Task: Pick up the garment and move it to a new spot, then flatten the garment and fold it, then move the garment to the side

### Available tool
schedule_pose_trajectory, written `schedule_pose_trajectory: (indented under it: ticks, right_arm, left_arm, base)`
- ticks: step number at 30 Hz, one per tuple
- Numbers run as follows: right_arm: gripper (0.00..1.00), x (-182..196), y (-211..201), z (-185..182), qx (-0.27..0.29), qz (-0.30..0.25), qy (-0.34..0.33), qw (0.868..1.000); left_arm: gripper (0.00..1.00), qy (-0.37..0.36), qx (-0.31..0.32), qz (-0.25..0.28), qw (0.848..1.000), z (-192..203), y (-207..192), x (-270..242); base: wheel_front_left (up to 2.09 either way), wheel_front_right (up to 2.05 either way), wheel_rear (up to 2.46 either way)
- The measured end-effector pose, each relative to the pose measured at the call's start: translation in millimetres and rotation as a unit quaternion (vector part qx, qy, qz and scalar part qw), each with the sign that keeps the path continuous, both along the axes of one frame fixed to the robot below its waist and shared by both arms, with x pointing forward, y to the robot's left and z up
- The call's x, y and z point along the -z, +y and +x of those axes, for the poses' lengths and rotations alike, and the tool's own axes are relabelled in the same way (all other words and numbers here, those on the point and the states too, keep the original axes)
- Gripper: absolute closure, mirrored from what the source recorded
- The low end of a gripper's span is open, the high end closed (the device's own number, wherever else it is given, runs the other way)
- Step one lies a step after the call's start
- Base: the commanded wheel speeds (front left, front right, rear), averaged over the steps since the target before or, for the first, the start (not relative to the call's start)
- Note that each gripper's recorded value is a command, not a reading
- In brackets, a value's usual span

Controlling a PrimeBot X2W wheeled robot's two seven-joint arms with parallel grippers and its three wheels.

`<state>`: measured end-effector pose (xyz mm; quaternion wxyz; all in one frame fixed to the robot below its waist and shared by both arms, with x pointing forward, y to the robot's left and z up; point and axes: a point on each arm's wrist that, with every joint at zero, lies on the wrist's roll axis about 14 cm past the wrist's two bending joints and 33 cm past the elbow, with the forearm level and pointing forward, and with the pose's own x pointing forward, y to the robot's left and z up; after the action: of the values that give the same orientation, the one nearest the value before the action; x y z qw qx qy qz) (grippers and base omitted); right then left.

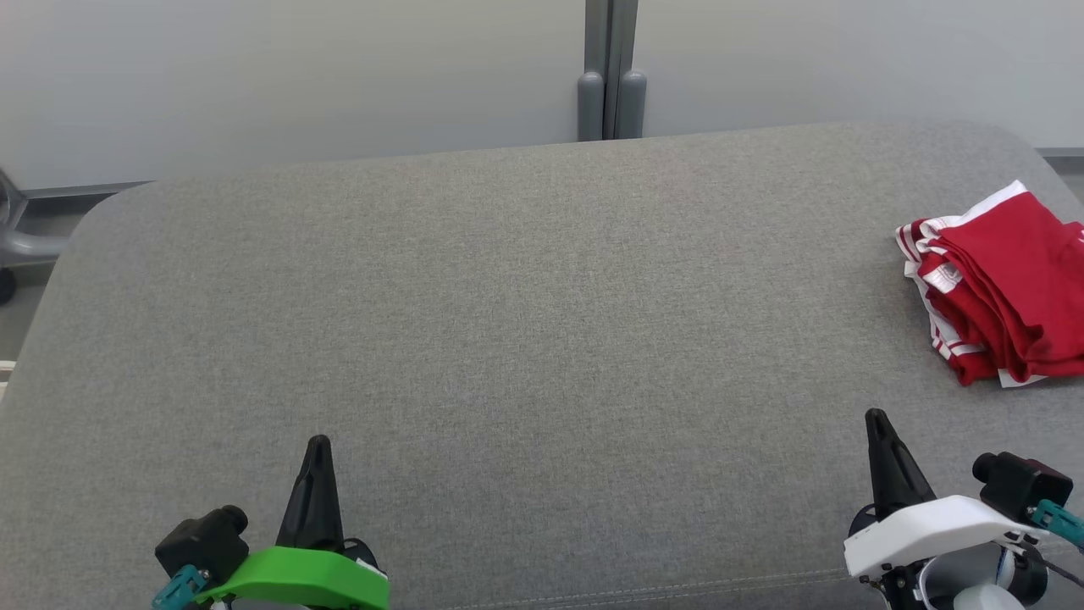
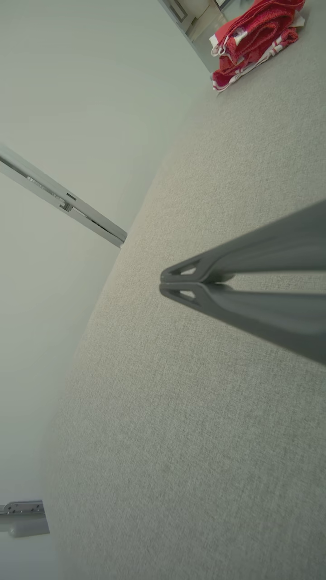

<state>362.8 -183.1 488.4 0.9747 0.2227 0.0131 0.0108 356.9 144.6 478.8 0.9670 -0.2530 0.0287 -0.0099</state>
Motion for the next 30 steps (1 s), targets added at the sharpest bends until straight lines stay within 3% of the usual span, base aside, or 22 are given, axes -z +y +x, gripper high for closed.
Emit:
schedule_pose_trajectory:
  ticks: [13, 30]
  right_arm:
    - [1.0, 1, -15, 7, 0.023, 0.099, 0.016, 0.995]
    - [1.0, 2, -29, 12, 0.04, 0.205, 0.028, 0.977]
  left_arm:
    - [1.0, 0.009, -0.008, -0.096, 0.995, 9, 2, -2]
    - [1.0, 0.016, -0.015, -0.197, 0.98, 18, 4, -4]
  base:
    - [0.0, 0.0, 0.0]
    - [0.0, 0.0, 0.0]
